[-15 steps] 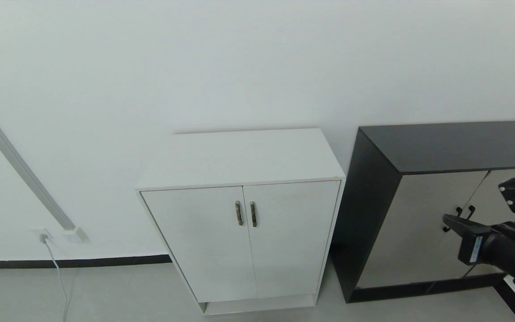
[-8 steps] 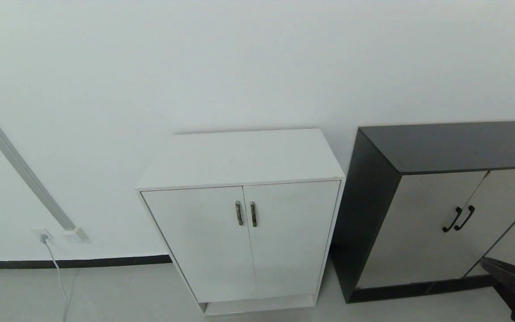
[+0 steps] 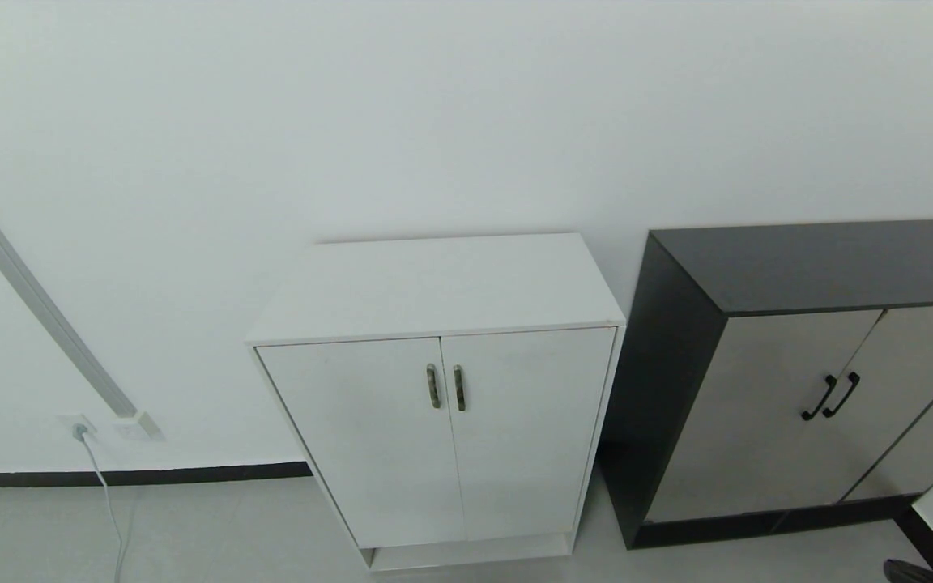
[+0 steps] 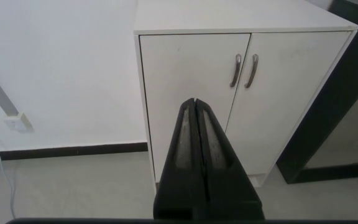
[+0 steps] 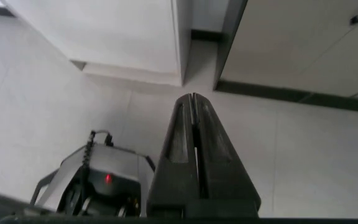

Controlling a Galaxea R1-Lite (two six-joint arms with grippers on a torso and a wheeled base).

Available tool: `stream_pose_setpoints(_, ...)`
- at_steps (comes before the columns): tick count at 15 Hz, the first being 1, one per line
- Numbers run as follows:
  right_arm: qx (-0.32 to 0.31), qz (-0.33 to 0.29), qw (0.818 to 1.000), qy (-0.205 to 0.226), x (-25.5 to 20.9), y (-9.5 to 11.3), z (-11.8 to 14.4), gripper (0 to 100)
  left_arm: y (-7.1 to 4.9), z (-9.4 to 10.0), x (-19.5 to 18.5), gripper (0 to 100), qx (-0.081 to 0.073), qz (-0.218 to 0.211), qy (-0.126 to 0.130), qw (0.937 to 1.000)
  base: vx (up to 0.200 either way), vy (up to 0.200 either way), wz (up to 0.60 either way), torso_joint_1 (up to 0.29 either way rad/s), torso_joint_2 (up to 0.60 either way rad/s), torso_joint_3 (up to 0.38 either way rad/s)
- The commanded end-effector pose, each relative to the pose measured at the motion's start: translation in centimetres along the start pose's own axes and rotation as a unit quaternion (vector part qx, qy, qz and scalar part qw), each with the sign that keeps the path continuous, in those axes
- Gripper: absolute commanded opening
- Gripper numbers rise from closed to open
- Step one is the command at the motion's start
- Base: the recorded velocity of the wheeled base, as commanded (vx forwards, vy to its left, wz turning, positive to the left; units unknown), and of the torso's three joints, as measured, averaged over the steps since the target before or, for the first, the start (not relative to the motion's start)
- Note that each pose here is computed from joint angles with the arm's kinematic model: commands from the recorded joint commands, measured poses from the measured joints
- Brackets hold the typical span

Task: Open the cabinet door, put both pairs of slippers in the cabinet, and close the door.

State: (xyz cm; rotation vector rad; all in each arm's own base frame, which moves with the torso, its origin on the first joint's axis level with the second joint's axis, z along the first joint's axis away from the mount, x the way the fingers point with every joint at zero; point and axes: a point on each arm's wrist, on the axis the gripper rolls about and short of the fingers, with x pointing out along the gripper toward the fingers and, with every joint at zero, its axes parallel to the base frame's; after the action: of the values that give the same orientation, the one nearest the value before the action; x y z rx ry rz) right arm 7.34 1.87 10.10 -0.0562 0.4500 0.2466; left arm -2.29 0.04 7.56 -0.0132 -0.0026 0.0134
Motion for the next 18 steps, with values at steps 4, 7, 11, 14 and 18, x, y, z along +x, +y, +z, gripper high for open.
stream_pose_setpoints(4, 0.001, 0.023, 0.999, 0.034, -1.3, 0.1, -1.7, 0, 0.0, 0.0, 0.0, 0, 0.0, 0.0, 0.001, 1.0, 0.0, 0.0, 0.0, 0.0, 0.0, 0.0)
stream_pose_setpoints(7, 0.004, 0.038, 0.997, 0.06, -2.0, 0.2, -2.7, 0, 0.0, 0.0, 0.0, 0, 0.0, 0.0, 0.001, 1.0, 0.0, 0.0, 0.0, 0.0, 0.0, 0.0)
stream_pose_setpoints(11, 0.008, 0.046, 0.996, 0.073, -2.6, 0.2, -3.5, 0, 0.0, 0.0, 0.0, 0, 0.0, 0.0, 0.001, 1.0, 0.0, 0.0, 0.0, 0.0, 0.0, 0.0)
stream_pose_setpoints(14, 0.01, 0.05, 0.995, 0.083, -3.0, 0.2, -4.1, 0, 0.0, 0.0, 0.0, 0, 0.0, 0.0, 0.001, 1.0, 0.0, 0.0, 0.0, 0.0, 0.0, 0.0)
stream_pose_setpoints(18, 0.005, 0.012, 0.996, 0.087, -3.0, 0.1, -4.1, 0, 0.0, 0.0, 0.0, 0, -0.001, 0.001, 0.0, 1.0, 0.0, 0.0, 0.0, 0.0, 0.0, 0.0)
